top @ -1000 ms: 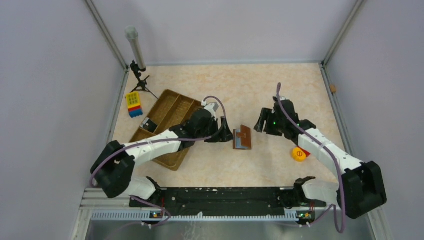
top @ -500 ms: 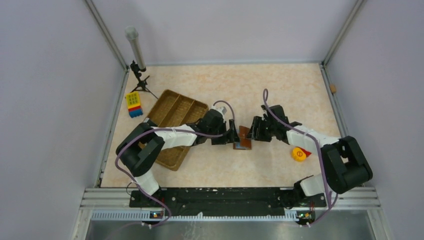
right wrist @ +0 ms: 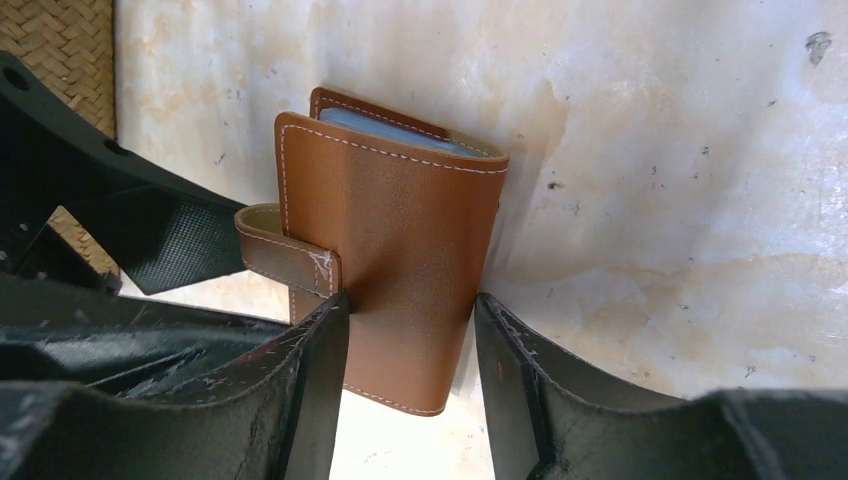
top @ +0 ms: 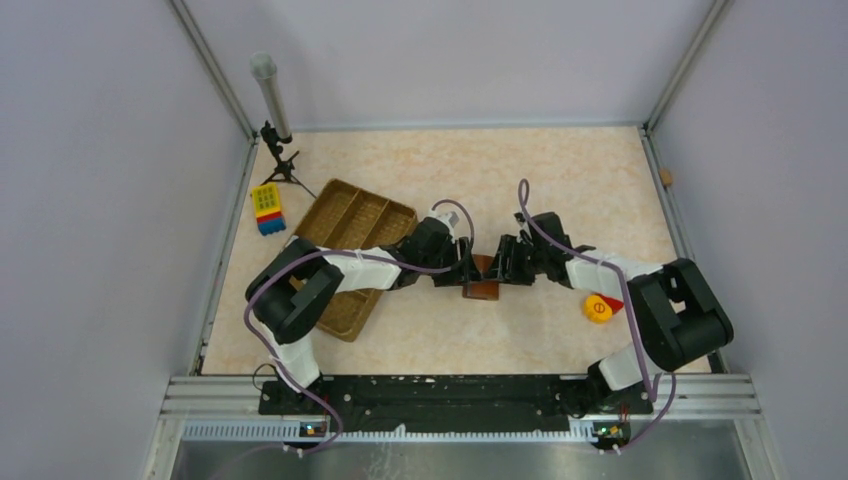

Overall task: Put the credit cards into the card holder
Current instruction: Close the card holder at the center of the board.

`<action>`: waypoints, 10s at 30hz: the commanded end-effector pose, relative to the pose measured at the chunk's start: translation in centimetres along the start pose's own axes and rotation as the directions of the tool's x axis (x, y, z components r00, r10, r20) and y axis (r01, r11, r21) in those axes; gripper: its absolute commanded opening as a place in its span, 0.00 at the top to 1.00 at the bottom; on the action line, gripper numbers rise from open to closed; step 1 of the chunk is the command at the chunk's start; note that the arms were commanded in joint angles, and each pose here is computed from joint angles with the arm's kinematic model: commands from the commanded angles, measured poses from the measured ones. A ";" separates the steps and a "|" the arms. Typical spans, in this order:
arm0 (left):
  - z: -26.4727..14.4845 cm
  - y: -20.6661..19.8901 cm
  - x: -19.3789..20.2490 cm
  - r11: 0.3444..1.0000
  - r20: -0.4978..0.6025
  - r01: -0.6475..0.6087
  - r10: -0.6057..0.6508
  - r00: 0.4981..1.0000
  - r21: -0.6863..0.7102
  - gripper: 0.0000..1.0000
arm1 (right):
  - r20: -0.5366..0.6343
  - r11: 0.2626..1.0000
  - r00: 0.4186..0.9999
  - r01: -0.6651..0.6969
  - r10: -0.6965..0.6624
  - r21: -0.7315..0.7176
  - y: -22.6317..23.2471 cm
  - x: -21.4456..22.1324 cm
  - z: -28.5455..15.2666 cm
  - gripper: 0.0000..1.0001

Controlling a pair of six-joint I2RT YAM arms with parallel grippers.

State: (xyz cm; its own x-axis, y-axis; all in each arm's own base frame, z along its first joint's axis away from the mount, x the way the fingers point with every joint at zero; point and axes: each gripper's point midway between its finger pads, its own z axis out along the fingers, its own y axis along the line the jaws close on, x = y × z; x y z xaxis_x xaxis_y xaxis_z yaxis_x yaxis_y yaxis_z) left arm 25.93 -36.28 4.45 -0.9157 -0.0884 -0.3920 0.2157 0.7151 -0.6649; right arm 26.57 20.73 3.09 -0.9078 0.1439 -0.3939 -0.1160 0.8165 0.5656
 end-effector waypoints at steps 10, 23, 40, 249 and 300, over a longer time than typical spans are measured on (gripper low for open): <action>0.5 6.9 3.3 0.971 -0.066 0.004 -0.020 0.998 -0.238 0.66 | 0.045 0.995 0.996 -0.074 0.077 -0.063 -0.9 1.6 -1.7 0.43; 0.3 9.7 5.7 0.954 -0.089 0.038 -0.068 0.994 -0.298 0.93 | 0.026 0.956 0.983 -0.169 0.180 -0.239 0.4 3.4 -0.3 0.46; -3.2 3.7 0.1 0.982 0.052 -0.034 0.044 0.998 -0.185 0.48 | 0.264 0.986 0.964 0.026 0.018 -0.164 2.2 -3.4 -2.6 1.00; -20.8 -3.8 1.6 0.822 0.077 -0.123 0.096 0.992 0.557 1.00 | 0.235 0.858 0.929 0.358 -0.287 -0.369 14.0 3.5 -11.1 0.58; -19.3 -2.5 3.6 0.845 0.069 -0.083 0.054 0.996 0.529 1.00 | 0.116 0.821 0.987 0.155 -0.109 -0.550 17.7 6.1 -6.9 0.37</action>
State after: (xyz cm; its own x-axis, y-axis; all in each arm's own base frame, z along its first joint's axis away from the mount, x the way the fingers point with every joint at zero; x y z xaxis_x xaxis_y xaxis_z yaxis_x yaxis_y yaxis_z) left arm 14.97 -24.71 15.94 -0.9079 -0.0939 -0.4086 0.3740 0.2592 -0.8905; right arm 16.91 30.62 13.48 -0.8448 0.1323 -0.5184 -0.3961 0.4966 0.7723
